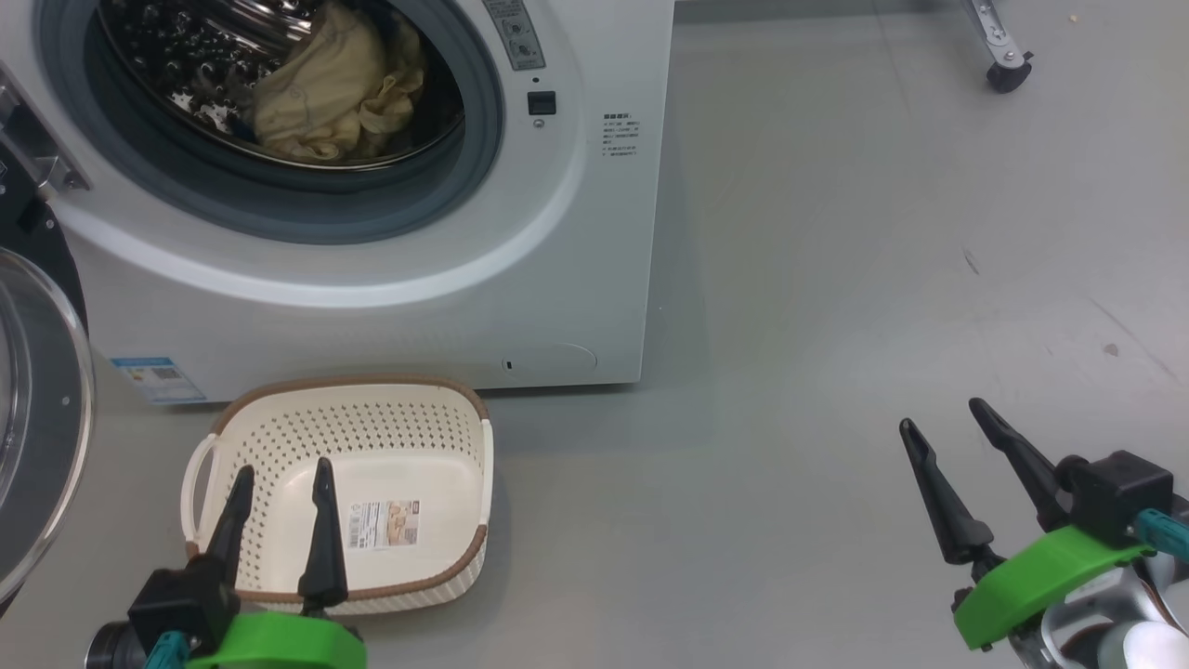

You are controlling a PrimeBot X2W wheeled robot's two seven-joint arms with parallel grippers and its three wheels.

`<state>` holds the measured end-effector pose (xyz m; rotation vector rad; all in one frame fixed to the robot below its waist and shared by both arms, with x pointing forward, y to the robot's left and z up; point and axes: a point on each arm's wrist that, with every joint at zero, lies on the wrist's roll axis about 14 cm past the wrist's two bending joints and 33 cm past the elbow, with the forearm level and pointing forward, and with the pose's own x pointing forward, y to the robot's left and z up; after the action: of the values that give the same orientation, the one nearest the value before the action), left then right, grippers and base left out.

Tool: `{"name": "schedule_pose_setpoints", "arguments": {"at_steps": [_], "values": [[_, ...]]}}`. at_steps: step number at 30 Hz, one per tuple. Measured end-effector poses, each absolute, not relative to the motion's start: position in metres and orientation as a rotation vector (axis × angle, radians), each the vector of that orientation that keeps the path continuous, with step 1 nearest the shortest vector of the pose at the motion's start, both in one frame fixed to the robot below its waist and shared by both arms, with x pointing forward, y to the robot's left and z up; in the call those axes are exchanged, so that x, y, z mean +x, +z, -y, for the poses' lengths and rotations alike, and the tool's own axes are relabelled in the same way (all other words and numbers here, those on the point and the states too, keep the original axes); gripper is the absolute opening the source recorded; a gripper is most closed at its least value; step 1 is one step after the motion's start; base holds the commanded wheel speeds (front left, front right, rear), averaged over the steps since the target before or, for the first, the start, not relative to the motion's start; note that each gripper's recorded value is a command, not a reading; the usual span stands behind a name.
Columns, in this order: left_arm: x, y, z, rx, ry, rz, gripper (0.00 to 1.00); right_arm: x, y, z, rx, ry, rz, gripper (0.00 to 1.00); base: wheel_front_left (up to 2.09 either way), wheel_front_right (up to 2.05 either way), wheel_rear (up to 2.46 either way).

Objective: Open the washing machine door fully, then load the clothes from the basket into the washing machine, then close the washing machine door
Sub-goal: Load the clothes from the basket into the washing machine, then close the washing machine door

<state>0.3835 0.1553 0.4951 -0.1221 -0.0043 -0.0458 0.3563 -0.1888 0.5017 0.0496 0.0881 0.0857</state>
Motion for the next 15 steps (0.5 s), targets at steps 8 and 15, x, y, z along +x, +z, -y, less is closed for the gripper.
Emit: {"name": "schedule_pose_setpoints", "arguments": {"at_steps": [8,15], "values": [[0.3823,0.4957,-0.1579,-0.118,-0.034,0.006,1.0,0.3567,0.5029,0.1875,0.05,0.09,-0.085,1.0,-0.62,0.62,0.0],[0.3808,0.4975,-0.1591,-0.112,-0.032,0.01,1.0,0.3573,0.504,0.1857,0.051,0.095,-0.081,1.0,-1.52,1.52,0.0]]}}
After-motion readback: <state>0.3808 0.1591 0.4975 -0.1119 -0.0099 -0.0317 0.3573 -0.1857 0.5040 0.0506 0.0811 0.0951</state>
